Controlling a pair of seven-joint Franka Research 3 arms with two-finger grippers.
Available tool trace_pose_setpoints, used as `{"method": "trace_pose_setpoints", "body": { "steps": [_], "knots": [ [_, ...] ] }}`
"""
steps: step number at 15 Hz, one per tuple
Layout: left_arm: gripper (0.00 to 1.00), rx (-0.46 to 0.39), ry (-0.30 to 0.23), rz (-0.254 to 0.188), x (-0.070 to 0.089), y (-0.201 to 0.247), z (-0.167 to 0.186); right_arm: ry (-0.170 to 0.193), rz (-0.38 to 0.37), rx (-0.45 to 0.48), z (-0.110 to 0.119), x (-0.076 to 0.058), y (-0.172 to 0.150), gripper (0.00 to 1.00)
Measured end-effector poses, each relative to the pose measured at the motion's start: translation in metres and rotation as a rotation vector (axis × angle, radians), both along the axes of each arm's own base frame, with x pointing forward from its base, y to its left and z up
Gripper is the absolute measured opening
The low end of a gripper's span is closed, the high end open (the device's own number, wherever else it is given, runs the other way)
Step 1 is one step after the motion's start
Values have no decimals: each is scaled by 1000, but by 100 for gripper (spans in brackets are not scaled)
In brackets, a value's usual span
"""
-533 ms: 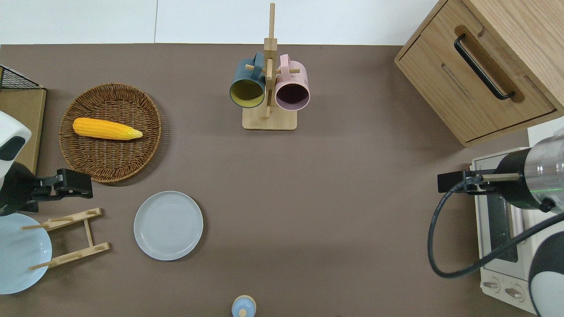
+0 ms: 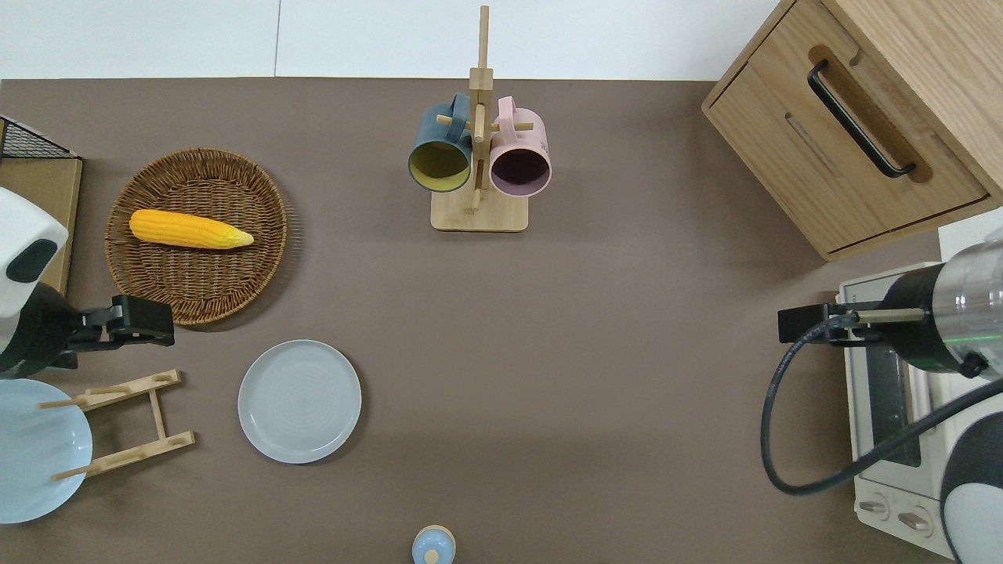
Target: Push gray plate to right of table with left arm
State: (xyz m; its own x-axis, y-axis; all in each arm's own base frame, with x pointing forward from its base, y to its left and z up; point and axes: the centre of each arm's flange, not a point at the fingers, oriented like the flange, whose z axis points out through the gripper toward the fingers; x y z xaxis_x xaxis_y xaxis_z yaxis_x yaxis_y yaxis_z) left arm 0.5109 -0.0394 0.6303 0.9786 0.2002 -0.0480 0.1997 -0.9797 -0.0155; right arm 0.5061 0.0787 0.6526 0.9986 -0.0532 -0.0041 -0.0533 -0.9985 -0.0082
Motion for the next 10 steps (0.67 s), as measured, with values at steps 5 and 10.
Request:
{"method": "trace_pose_setpoints", "body": {
  "steps": [5,10],
  "knots": [
    [100,0,-3,1,1,1,0,0,0,0,0,0,0,100],
    [100,-2,-9,0,7,4,-13,0,0,0,0,0,0,100]
  ]
}}
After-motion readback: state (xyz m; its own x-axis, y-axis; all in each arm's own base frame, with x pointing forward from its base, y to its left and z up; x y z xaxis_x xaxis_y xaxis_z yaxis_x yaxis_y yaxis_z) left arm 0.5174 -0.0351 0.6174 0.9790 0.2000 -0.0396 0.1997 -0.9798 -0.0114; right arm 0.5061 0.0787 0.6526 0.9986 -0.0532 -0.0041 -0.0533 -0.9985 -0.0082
